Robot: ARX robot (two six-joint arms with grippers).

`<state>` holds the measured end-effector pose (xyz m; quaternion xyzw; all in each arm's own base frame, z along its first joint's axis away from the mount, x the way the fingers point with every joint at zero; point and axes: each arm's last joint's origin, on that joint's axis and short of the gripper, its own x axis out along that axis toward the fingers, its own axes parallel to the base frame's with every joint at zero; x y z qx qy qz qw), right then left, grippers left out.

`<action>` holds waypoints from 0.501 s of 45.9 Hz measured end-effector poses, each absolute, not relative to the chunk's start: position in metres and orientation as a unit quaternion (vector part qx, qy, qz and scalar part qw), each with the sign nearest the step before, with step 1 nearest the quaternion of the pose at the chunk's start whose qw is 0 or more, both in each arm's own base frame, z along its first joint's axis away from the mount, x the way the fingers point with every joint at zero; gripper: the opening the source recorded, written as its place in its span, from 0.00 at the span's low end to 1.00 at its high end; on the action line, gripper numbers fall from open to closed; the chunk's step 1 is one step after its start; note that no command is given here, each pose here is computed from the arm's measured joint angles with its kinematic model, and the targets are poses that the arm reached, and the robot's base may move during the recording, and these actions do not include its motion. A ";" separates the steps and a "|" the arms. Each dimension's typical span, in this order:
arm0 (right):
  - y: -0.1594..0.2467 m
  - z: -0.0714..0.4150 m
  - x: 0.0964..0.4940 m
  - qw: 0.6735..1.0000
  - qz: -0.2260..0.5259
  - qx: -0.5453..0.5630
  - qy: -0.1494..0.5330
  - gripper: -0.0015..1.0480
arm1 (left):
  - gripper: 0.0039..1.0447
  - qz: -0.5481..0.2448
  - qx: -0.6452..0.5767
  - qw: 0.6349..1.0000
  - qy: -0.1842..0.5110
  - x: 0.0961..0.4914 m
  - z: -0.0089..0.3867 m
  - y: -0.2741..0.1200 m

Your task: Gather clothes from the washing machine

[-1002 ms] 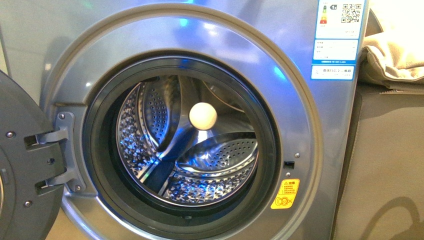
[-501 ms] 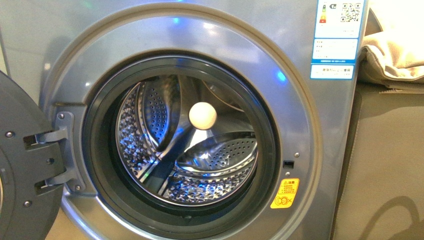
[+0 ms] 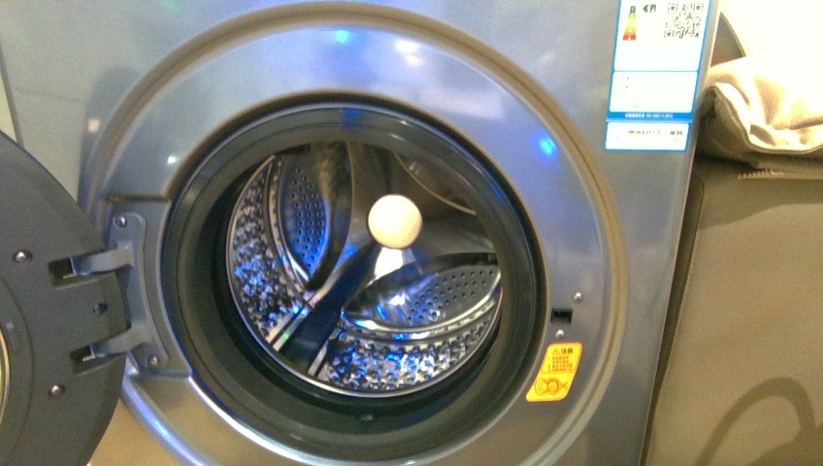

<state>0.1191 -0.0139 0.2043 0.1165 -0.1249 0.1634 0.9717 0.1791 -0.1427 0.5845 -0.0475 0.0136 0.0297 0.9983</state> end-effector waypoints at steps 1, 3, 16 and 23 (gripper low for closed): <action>-0.014 0.202 0.119 0.972 0.159 0.118 -0.123 0.93 | 0.94 0.032 -0.048 0.998 0.019 0.180 0.583 -0.141; -0.014 0.194 0.120 0.975 0.151 0.119 -0.116 0.93 | 0.94 0.033 -0.053 0.998 0.021 0.181 0.583 -0.140; -0.011 0.194 0.120 0.975 0.150 0.101 -0.132 0.93 | 0.41 -0.005 -0.045 0.997 -0.064 0.142 0.472 -0.064; -0.007 0.192 0.121 0.983 0.104 0.097 -0.120 0.88 | 0.07 -0.005 -0.016 1.000 -0.024 0.139 0.359 -0.043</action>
